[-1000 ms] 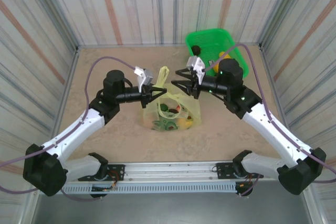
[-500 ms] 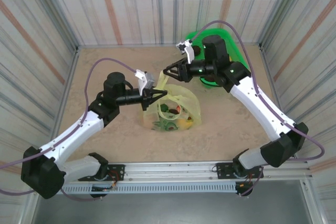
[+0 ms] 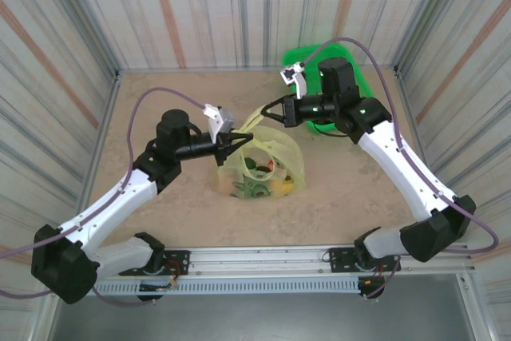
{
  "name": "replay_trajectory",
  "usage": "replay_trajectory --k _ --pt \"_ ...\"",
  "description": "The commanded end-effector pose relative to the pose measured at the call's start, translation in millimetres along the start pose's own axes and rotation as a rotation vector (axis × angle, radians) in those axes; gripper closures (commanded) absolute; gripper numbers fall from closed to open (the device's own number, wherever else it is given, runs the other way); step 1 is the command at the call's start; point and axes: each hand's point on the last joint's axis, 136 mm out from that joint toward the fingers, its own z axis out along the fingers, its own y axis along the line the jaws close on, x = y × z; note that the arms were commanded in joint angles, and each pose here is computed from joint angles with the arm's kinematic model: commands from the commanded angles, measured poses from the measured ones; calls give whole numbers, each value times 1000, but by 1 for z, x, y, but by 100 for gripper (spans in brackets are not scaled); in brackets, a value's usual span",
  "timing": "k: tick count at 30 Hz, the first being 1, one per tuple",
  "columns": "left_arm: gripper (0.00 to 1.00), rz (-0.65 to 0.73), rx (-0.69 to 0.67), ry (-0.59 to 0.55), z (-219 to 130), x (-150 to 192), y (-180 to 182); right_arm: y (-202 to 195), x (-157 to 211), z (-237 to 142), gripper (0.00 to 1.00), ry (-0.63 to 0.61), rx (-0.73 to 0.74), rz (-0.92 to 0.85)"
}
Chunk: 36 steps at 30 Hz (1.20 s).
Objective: Place the fake fruits into the plastic bag and tie a complex knot
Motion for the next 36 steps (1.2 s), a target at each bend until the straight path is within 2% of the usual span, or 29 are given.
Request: replay_trajectory --k 1,6,9,15,19,24,28,31,34,36 --pt "100 -23 -2 46 -2 11 -1 5 -35 -32 100 -165 37 -50" --pt "100 -32 -10 51 -1 12 1 5 -32 -34 100 -175 41 -62" --pt "100 -53 -44 51 -1 13 10 21 -19 -35 100 -182 15 -156" --pt "100 -89 -89 34 -3 11 26 44 57 -24 100 -146 -52 -332" --pt "100 -106 -104 24 -4 10 31 33 107 -3 100 -103 -58 -402" --pt "100 -111 -111 18 -5 8 31 11 142 42 100 -44 -37 -496" --pt "100 -111 -102 8 -7 5 28 -20 144 73 100 18 120 -536" --pt "100 -105 -105 3 -10 4 26 -38 140 82 100 34 208 -551" --pt "100 -86 -109 4 -12 5 25 -27 135 75 100 17 183 -566" --pt "100 -78 -118 5 -12 6 26 -14 126 60 94 -28 165 -577"
